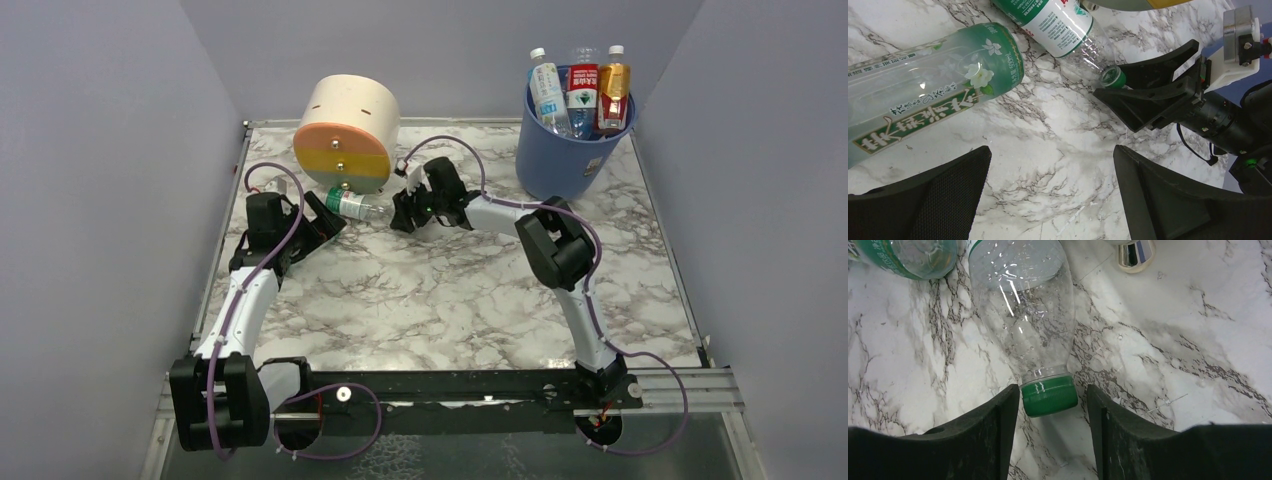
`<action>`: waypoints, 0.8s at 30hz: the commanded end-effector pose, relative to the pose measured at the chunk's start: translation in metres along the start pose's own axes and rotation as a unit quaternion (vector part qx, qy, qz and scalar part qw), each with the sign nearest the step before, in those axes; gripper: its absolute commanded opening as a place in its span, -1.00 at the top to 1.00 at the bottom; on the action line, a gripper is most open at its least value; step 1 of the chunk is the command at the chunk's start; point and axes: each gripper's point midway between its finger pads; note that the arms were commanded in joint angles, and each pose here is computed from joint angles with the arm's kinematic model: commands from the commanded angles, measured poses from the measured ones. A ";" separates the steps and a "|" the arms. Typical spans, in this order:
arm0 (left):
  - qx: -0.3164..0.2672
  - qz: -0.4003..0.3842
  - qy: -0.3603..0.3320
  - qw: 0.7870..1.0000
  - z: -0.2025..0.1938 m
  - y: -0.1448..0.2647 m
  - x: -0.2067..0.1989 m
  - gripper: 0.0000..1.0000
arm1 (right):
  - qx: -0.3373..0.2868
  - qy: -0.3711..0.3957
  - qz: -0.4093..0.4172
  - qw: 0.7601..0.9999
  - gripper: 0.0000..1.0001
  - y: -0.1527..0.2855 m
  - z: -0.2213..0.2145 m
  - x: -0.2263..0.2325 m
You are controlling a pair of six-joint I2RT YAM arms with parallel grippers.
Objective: Put the plastic bottles in the bin
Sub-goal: Move the plastic bottle to the center of the board.
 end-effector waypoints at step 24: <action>-0.006 -0.020 -0.007 1.000 0.002 0.004 -0.007 -0.98 | -0.040 0.023 -0.005 0.999 0.56 0.025 0.038 0.026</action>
Point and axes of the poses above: each gripper's point midway between its finger pads, its own y axis back along the fingers, its own x axis along the line the jaws close on, z = x × y, and after that the axes turned 4 degrees about y, right-handed
